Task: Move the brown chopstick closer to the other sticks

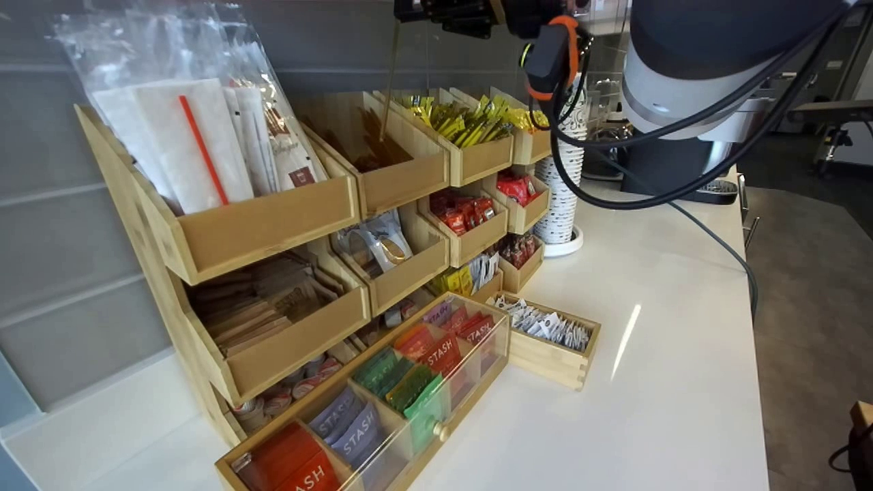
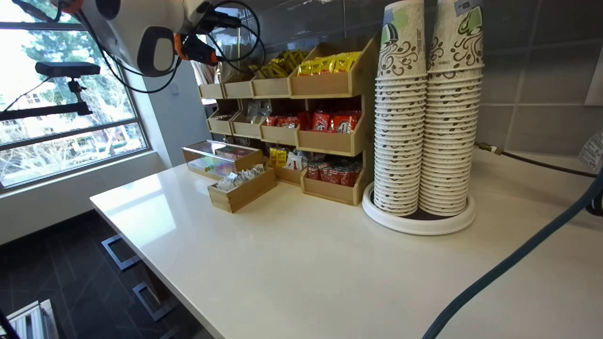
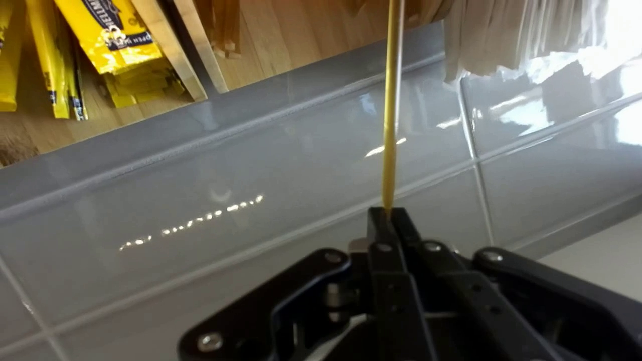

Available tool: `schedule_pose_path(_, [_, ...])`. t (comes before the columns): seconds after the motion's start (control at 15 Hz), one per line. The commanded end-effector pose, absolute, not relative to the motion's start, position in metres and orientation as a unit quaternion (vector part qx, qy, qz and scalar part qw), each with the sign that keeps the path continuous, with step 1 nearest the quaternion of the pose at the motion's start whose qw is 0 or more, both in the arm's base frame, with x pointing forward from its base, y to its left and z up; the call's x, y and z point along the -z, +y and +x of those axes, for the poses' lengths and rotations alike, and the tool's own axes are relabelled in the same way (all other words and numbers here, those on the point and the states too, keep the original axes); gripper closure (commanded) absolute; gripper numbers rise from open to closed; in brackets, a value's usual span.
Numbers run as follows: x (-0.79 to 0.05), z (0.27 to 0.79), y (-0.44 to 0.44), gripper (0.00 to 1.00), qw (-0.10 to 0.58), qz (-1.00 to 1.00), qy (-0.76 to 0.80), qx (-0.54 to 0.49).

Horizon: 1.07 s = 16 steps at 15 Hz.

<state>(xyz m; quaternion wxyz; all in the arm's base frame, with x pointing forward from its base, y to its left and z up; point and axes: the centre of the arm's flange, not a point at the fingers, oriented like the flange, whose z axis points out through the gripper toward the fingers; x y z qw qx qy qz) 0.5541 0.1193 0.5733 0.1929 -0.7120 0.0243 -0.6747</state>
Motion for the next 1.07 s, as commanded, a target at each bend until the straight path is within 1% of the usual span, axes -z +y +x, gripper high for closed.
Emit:
schedule_pose_path(0.0, [-0.5704,0.5711,0.1264,0.99,0.176,-0.707,0.020,0.685])
schedule_pose_path(0.33, [-0.5650,0.5757,0.1225,0.99,0.165,-0.712,0.017,0.682])
schedule_pose_path(0.4, [-0.5635,0.5763,0.1221,0.78,0.164,-0.713,0.017,0.681])
schedule_pose_path(0.47, [-0.5628,0.5772,0.1221,0.69,0.163,-0.715,0.015,0.680])
schedule_pose_path(0.53, [-0.5616,0.5778,0.1218,0.64,0.162,-0.716,0.014,0.679])
schedule_pose_path(1.0, [-0.5667,0.5719,0.1229,0.15,0.155,-0.727,0.005,0.669])
